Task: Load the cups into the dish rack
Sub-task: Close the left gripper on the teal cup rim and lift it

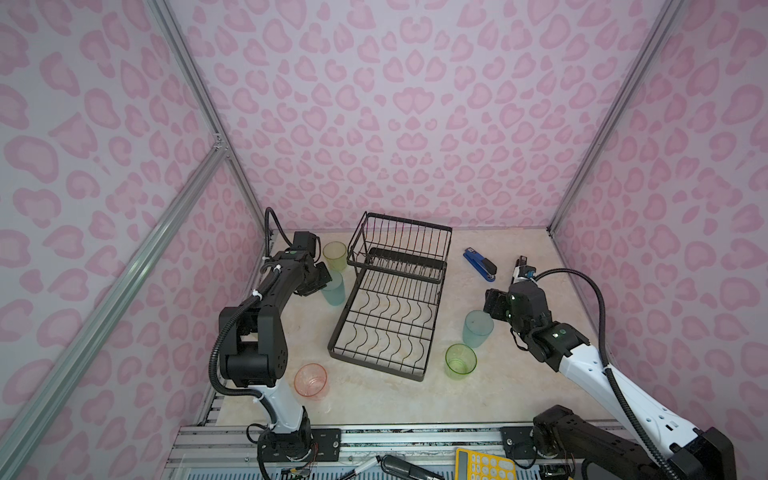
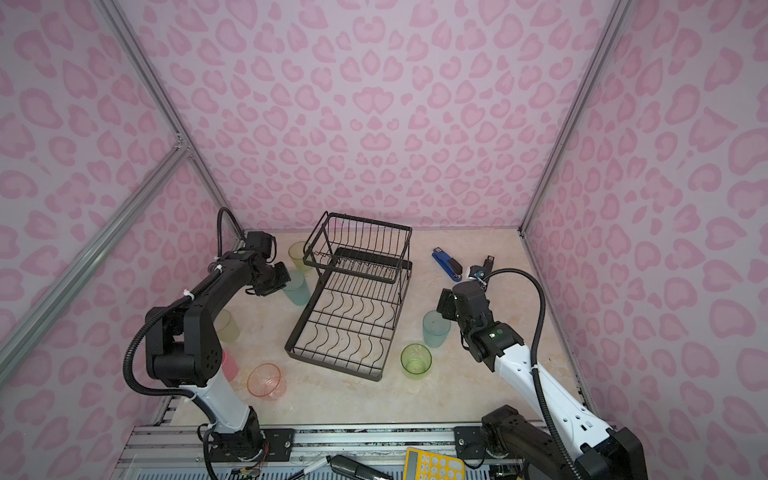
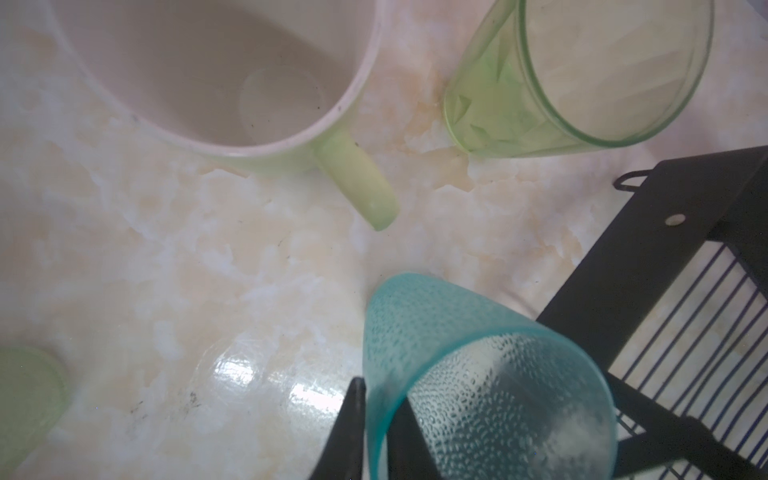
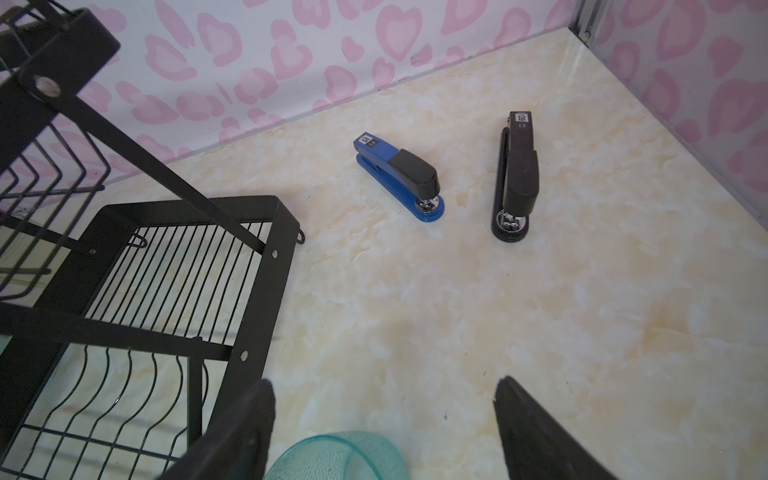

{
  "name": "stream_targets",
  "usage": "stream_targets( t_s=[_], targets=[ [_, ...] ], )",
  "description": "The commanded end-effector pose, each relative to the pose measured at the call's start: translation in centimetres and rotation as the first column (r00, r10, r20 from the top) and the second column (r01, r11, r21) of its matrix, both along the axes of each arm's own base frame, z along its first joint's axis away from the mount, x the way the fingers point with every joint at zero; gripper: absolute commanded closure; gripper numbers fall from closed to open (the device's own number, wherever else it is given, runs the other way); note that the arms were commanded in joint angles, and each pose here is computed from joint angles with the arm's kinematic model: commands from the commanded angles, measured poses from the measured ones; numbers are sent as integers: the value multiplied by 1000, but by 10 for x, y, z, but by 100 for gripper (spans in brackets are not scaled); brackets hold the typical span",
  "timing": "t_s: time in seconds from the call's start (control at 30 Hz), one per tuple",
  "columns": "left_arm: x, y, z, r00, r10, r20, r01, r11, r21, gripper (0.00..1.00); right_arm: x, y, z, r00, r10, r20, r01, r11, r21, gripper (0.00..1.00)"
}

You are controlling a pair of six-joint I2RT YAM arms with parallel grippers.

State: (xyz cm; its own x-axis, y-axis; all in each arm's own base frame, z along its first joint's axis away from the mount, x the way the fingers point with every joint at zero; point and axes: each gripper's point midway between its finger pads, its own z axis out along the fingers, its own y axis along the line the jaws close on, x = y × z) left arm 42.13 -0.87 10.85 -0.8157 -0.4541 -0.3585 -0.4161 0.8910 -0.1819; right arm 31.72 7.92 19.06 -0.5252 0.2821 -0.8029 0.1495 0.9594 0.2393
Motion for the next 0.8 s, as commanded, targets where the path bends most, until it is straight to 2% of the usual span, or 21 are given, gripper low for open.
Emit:
stream_targets(
  t_s=[0.0, 0.3, 0.77],
  targets=[
    [3, 0, 8, 999, -12, 40, 12, 1000, 1, 90, 1, -1, 6, 1000, -13, 26, 13, 1000, -11, 18],
    [-2, 1, 28, 996, -32, 87, 31, 999, 14, 97, -1, 3, 15, 999, -6, 44, 7, 1000, -23, 18],
    [-25, 24, 96, 978, -9, 208, -14, 994, 107, 97, -7, 4, 34, 996, 3, 87, -1, 1000, -15, 18]
  ],
)
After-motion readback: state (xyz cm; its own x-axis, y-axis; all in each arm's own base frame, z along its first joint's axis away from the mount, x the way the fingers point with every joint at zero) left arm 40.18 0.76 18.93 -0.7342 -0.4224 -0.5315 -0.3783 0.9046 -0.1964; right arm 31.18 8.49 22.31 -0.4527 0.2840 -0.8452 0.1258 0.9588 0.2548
